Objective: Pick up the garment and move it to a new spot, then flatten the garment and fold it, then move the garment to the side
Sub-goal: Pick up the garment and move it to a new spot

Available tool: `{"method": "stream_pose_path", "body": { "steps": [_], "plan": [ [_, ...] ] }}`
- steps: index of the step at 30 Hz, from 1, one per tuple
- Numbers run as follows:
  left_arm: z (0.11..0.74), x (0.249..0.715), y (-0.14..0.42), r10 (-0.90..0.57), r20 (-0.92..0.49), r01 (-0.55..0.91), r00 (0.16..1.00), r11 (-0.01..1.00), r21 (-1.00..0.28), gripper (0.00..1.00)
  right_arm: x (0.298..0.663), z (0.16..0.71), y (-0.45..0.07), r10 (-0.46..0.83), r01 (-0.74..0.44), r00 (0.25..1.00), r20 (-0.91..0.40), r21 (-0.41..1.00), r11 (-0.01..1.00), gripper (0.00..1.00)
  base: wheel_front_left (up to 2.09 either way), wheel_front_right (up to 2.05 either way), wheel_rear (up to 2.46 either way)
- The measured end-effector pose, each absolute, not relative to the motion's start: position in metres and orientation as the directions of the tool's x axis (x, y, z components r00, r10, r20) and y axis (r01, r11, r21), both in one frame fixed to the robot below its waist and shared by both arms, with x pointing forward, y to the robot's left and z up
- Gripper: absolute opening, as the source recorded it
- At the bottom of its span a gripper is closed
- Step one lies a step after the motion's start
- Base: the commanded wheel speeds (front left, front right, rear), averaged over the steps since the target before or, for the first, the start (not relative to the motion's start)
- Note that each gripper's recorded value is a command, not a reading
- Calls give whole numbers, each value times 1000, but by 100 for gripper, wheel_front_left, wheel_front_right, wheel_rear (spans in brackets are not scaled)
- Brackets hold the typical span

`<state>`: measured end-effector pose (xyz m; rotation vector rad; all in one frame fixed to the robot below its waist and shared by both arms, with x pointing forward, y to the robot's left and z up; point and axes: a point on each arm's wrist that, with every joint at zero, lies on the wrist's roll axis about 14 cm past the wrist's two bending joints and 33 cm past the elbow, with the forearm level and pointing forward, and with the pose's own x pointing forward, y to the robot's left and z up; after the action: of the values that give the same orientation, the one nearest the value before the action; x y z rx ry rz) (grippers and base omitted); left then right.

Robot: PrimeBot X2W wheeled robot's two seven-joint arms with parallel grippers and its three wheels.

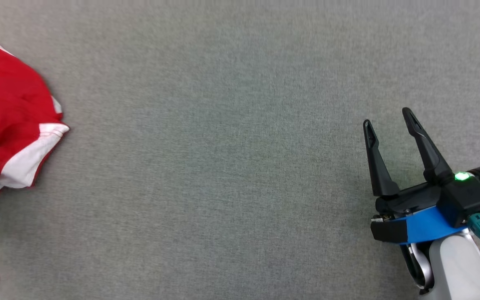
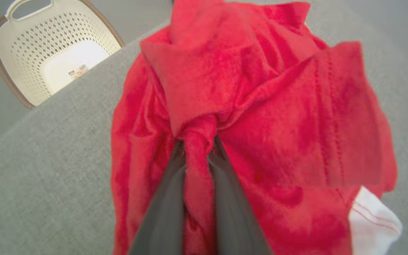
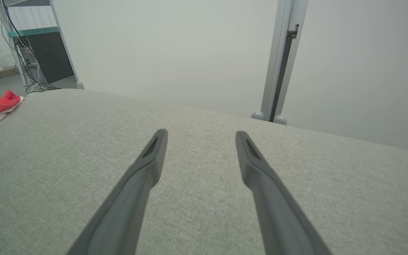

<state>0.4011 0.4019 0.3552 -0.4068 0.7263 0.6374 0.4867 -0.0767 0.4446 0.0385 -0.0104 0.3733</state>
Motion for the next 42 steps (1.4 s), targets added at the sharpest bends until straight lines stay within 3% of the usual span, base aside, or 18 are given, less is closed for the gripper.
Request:
{"method": "stream_pose_path", "body": {
  "steps": [11,20,25,30,36,42],
  "plan": [
    [536,437,411,370,-331,-440,868,882,-169,0,454,497,-74,354,-361,929,107,51,931,100,0,0,0],
    [667,468,302,79,5,-77,997,987,-144,0,422,526,-103,279,-288,947,159,41,957,100,0,0,0],
    [703,476,213,-163,97,174,982,977,-123,0,407,538,-126,221,-229,958,184,29,973,100,0,0,0],
    [698,478,122,-393,92,403,915,903,-148,0,392,541,-148,159,-168,969,189,35,985,100,0,0,0],
    [644,474,33,-588,-28,565,808,788,-244,0,378,541,-178,71,-79,980,184,36,996,100,0,0,0],
    [550,466,-17,-664,-246,580,707,742,-336,0,373,539,-194,22,-29,985,174,39,999,100,0,0,0]
  ]
}}
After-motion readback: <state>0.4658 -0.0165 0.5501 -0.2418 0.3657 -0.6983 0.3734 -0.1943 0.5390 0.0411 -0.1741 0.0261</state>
